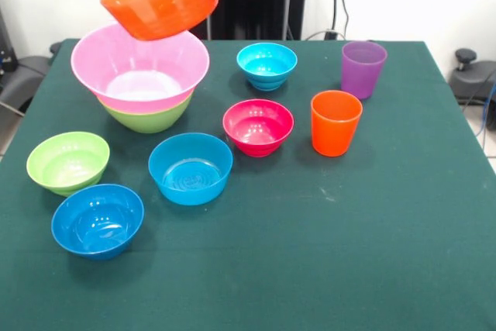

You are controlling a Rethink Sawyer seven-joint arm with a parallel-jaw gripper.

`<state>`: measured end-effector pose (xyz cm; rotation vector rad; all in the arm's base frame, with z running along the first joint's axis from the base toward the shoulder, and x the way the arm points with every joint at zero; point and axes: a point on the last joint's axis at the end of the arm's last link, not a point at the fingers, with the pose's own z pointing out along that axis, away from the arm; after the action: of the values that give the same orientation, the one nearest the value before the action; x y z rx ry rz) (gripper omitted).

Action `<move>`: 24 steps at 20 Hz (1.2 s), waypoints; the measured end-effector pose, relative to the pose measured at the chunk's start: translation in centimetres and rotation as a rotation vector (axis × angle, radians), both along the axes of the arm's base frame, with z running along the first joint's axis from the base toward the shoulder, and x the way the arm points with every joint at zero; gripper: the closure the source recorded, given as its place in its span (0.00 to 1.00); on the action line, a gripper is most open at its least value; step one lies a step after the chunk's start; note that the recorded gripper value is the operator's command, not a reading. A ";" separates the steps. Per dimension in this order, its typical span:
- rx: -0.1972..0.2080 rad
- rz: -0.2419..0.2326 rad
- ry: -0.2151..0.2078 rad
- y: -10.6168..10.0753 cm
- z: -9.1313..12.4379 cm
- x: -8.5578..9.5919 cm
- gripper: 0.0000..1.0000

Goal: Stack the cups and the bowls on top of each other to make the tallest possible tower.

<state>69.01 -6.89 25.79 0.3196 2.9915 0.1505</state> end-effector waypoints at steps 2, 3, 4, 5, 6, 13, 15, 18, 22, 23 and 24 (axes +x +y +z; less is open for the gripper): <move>-0.002 -0.003 0.001 -0.2 0.1 -0.2 1.00; -0.003 -0.004 0.001 -0.3 0.2 -0.3 1.00; -0.003 -0.005 0.001 -0.3 0.2 -0.3 1.00; -0.005 -0.008 0.002 -0.6 0.3 -0.5 1.00; -0.005 -0.009 0.004 -0.7 0.3 -0.6 1.00; 0.006 -0.017 0.037 -1.1 -0.9 -1.9 1.00; 0.011 -0.017 0.050 -1.1 -1.5 -2.4 1.00; 0.017 -0.016 0.059 -1.0 -2.3 -3.1 1.00; 0.026 -0.022 0.061 -1.1 -3.7 -3.8 1.00; 0.030 -0.024 0.062 -1.2 -4.2 -4.0 1.00; 0.035 -0.027 0.065 -1.3 -4.7 -4.3 1.00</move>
<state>64.69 -8.17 21.04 0.3751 3.0502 0.1937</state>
